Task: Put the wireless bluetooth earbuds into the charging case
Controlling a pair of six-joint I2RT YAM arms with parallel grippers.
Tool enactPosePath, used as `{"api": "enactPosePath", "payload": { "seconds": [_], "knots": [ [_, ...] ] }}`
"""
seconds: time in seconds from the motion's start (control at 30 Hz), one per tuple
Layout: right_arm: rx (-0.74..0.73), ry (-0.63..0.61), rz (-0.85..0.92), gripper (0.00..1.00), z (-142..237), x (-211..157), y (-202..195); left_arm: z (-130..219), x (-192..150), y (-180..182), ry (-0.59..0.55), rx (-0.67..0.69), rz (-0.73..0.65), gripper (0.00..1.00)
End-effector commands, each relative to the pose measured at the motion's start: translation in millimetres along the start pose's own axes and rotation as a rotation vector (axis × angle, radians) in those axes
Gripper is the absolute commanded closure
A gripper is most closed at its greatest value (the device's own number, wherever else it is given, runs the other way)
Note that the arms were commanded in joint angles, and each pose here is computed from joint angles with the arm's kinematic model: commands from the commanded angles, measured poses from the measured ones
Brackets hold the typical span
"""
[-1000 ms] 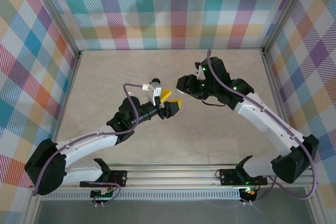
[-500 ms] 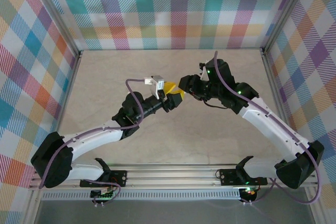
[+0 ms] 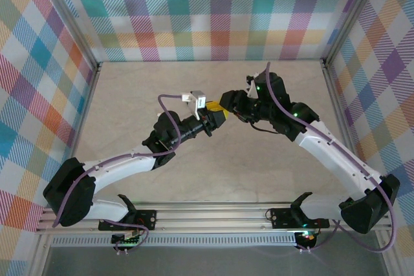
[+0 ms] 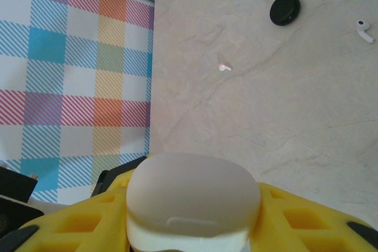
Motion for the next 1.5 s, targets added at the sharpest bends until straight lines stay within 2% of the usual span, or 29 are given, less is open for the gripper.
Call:
{"api": "enactPosePath", "payload": {
  "seconds": [0.0, 0.27, 0.43, 0.6, 0.77, 0.83, 0.97, 1.1, 1.47],
  "knots": [
    [0.059, 0.014, 0.015, 0.52, 9, -5, 5, -4, 17, -5, -0.068, -0.005, -0.005, 0.78],
    [0.127, -0.007, 0.075, 0.41, 15, -5, 12, 1, 19, -3, -0.087, 0.017, 0.034, 0.91],
    [0.219, -0.115, 0.201, 0.33, 40, -3, 20, 17, 28, 5, -0.102, 0.061, 0.109, 0.94],
    [0.337, -0.17, 0.348, 0.35, 63, -1, 28, 43, 47, 11, -0.136, 0.037, 0.187, 0.94],
    [0.488, -0.103, 0.399, 0.5, 60, 1, 40, 62, 68, 9, -0.16, -0.047, 0.266, 0.94],
    [0.555, -0.075, 0.409, 0.53, 56, 0, 44, 67, 75, 7, -0.19, -0.092, 0.305, 0.94],
    [0.684, -0.013, 0.416, 0.45, 46, -1, 51, 69, 83, 0, -0.207, -0.17, 0.347, 0.94],
    [0.754, 0.063, 0.429, 0.45, 38, -3, 57, 69, 88, -4, -0.226, -0.209, 0.38, 0.94],
    [0.741, 0.126, 0.406, 0.46, 18, -4, 56, 67, 88, -2, -0.244, -0.229, 0.411, 0.96]
  ]
}}
Point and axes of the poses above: each hand's point on the last joint's axis, 136 mm out from that joint toward the fingers, its own z axis back along the fingers, its own y axis along the line the jaws close on, x = y × z, the point moved 9 cm from there along z, back along the fingers, and after that the axes turned 7 degrees about -z, right-handed, at the moved point
